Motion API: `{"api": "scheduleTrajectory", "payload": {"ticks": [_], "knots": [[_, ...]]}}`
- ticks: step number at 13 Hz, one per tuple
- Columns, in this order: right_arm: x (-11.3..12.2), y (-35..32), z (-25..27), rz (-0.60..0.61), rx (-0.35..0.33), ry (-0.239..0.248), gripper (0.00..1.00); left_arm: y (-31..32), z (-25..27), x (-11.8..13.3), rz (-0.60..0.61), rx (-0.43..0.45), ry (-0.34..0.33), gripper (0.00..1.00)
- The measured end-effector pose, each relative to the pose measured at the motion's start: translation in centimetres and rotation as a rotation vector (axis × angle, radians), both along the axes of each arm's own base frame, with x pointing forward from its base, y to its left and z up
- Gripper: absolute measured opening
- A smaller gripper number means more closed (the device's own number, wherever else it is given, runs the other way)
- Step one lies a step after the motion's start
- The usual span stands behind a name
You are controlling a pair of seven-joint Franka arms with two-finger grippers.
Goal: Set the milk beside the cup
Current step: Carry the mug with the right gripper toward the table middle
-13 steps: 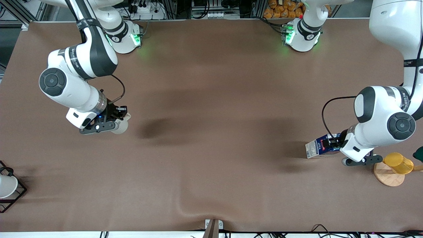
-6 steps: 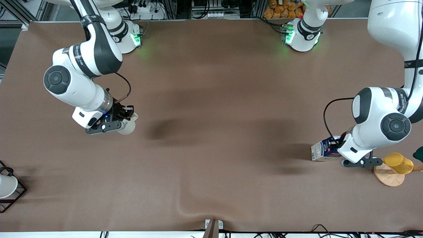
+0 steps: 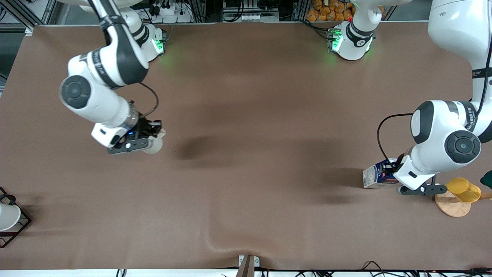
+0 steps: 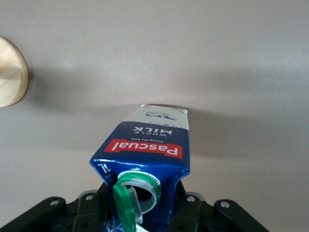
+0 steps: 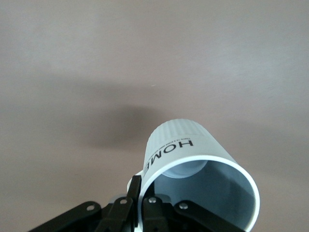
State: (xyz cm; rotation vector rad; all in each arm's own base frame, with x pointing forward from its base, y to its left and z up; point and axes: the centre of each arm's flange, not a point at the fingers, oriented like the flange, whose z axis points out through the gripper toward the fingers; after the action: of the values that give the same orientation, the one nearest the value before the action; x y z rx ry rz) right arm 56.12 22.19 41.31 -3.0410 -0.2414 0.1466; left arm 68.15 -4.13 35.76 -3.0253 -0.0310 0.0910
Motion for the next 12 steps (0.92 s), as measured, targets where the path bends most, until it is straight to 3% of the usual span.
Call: {"api": "scheduleTrajectory", "payload": {"ticks": [4, 6, 9, 12], "knots": [[-6.5, 15.8, -4.7, -0.029, -0.009, -0.018, 0.05, -2.2, 2.9, -0.6, -0.031, -0.013, -0.013, 0.48], [-8.7, 20.5, -8.2, -0.037, -0.027, -0.002, 0.05, -3.0, 5.1, -1.1, -0.042, -0.016, -0.030, 0.48], [-8.8, 23.5, -11.4, -0.028, -0.039, 0.010, 0.05, -4.5, 7.6, -1.9, -0.065, -0.023, -0.045, 0.48], [-6.9, 25.4, -12.9, -0.048, -0.029, -0.001, 0.05, -6.4, 9.3, -2.7, -0.095, -0.035, -0.053, 0.48]]}}
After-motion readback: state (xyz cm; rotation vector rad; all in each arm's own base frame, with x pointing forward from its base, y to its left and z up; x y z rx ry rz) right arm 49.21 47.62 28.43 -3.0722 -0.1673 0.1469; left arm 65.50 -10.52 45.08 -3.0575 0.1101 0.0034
